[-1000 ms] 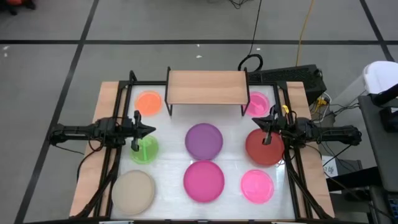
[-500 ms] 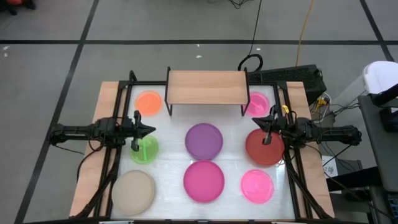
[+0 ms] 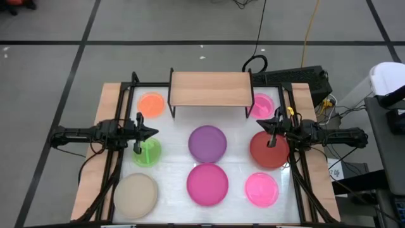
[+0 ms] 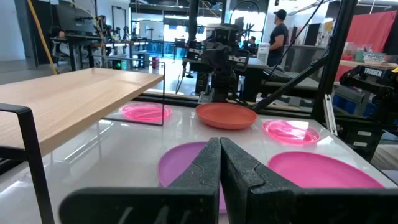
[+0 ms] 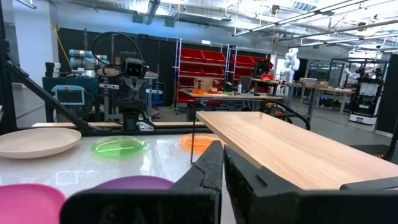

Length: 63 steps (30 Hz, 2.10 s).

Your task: Place and stack plates onto a shelf

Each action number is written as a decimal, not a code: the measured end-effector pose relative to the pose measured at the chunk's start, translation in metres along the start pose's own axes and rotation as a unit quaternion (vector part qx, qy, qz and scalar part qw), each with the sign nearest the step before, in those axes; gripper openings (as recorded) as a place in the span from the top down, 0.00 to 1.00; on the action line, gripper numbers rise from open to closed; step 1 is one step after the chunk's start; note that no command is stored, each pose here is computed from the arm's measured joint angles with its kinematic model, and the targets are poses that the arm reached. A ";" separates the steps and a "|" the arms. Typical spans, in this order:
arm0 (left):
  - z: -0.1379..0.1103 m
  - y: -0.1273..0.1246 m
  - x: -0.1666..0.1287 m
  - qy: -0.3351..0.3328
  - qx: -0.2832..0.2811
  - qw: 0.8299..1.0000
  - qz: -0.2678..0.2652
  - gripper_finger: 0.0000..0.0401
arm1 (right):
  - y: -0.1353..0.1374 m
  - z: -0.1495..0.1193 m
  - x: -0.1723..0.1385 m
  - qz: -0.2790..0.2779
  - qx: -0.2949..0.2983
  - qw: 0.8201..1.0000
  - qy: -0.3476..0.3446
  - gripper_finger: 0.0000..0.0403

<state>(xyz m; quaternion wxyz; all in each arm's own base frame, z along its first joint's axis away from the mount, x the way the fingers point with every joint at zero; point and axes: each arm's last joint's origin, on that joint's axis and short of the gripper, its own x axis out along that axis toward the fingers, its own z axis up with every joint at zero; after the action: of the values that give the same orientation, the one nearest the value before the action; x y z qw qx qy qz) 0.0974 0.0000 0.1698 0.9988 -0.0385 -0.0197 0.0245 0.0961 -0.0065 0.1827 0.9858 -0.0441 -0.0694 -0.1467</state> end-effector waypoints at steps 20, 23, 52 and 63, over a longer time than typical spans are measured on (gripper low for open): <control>0.000 0.000 0.000 0.000 0.000 1.000 0.000 0.99 | 0.000 0.000 0.000 0.000 0.000 1.000 0.000 1.00; 0.000 0.000 0.000 0.000 0.000 1.000 0.000 0.99 | 0.000 0.000 0.000 0.000 0.000 1.000 0.000 1.00; 0.000 0.000 0.000 0.000 0.000 1.000 0.000 0.99 | -0.003 0.018 -0.001 -0.027 -0.002 0.996 -0.081 1.00; 0.000 0.000 0.000 0.000 0.000 1.000 0.000 0.99 | -0.010 0.082 0.015 -0.096 -0.112 0.987 0.065 1.00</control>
<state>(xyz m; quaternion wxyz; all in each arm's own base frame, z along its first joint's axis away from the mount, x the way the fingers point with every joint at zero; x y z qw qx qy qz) 0.0973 0.0000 0.1699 0.9988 -0.0386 -0.0200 0.0247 0.0976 -0.0118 0.2662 0.9583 -0.1375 0.0080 -0.2503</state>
